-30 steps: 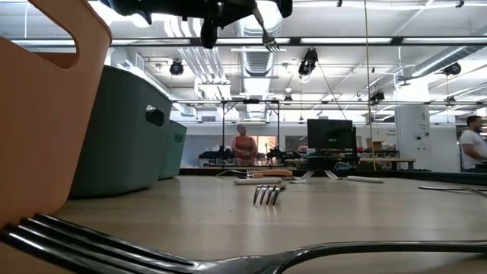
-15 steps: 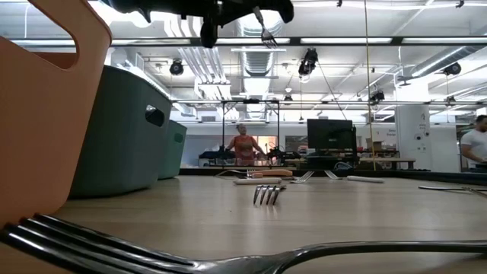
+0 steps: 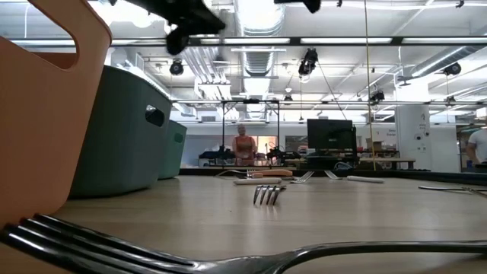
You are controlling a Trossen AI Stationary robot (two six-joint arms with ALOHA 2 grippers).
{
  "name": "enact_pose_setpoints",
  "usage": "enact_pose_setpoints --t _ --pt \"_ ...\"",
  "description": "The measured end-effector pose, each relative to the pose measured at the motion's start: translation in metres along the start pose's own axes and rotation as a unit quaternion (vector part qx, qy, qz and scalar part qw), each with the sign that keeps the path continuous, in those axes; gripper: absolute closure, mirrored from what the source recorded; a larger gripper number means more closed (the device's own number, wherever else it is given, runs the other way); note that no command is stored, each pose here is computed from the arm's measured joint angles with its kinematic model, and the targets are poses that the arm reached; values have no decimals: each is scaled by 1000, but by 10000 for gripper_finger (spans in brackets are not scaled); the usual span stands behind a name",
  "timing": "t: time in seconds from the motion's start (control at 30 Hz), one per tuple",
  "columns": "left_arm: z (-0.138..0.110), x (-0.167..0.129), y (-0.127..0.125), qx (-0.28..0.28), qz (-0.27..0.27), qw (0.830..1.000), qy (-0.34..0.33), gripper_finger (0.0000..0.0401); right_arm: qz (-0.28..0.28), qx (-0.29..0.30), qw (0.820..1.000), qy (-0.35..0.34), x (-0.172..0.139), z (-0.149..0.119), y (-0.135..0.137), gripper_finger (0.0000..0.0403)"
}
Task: Sort silverware by color (type)
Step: Put the white fork into the orange bin
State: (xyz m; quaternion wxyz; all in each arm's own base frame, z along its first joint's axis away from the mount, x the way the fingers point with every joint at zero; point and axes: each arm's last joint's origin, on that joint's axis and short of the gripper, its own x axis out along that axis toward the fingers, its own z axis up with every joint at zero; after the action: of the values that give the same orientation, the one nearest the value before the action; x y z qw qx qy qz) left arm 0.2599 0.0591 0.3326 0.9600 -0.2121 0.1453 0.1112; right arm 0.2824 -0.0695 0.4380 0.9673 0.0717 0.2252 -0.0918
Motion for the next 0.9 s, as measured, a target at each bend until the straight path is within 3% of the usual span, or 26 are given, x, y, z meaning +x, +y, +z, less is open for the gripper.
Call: enact_pose_setpoints --t 0.17,0.27,0.43,0.6,0.73,0.9 --pt "0 -52 -26 -68 2 994 91 391 -5 13 997 72 -10 -14 0 242" --pt "-10 -68 -54 -117 -5 984 137 391 -9 18 993 115 -10 -22 -1 248" --pt "-45 -75 -117 -150 -38 968 198 391 -12 17 985 169 -4 -33 -2 257" --pt "-83 -92 -179 -182 -33 942 279 391 -13 14 979 201 5 -40 -3 266" --pt "-108 -108 -214 -165 21 925 342 391 -14 18 976 218 13 -46 -4 269" --pt "-137 -116 -238 -80 100 898 421 385 -22 43 968 247 20 -54 -5 267"
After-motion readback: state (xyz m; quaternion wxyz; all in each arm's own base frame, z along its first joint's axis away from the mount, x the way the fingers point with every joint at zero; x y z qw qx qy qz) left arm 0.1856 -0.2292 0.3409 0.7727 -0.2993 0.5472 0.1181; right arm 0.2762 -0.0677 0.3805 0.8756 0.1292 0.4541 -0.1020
